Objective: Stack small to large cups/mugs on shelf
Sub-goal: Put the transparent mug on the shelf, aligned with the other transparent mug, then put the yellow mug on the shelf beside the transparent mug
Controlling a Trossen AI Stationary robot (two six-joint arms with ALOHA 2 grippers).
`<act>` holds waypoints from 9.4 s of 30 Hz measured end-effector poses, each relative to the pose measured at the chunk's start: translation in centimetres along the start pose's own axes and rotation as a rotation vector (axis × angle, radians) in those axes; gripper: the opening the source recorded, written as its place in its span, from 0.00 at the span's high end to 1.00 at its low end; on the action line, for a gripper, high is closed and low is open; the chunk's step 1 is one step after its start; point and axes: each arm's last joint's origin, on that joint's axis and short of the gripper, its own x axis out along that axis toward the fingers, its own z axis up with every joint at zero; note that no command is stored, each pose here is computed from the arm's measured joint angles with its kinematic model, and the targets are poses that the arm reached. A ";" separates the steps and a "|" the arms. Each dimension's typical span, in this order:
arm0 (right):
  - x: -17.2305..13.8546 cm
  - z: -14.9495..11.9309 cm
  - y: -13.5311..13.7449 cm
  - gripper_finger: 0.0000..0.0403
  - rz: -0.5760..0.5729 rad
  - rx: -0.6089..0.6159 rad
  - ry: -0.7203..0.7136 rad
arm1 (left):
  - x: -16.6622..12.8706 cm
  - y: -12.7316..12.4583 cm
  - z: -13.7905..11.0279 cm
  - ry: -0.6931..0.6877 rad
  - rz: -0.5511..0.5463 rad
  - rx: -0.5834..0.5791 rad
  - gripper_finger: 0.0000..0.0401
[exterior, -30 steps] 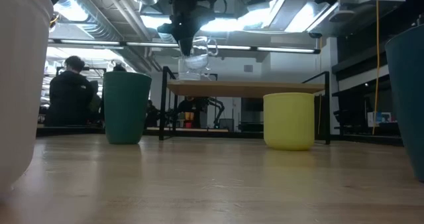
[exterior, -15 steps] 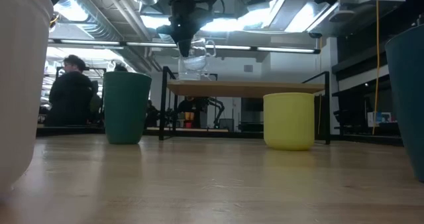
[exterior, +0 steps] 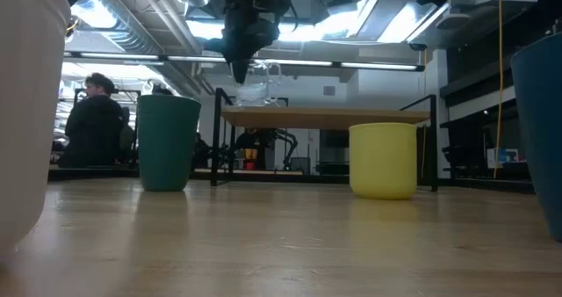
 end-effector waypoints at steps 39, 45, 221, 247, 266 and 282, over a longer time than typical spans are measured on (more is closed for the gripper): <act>0.0 0.0 0.0 0.47 0.000 0.026 0.002 | -9.7 1.5 -2.8 -0.278 -0.154 -0.012 0.80; 0.0 -0.1 0.0 0.47 0.000 0.064 0.010 | -13.0 -1.5 -7.4 -0.343 -0.220 0.162 0.80; 11.5 10.7 -4.3 0.97 -0.204 0.052 0.439 | -3.6 -3.8 -25.1 -0.507 -0.062 0.198 0.61; 4.7 14.3 -19.3 0.97 -0.572 0.291 0.068 | -3.6 -3.8 -25.1 -0.507 -0.062 0.198 0.61; 6.8 13.6 -22.1 0.97 -0.525 0.322 0.080 | -3.6 -3.8 -25.1 -0.505 -0.065 0.196 0.61; 12.6 11.9 -24.8 0.97 -0.489 0.384 0.232 | -3.6 -3.8 -25.1 -0.505 -0.065 0.197 0.61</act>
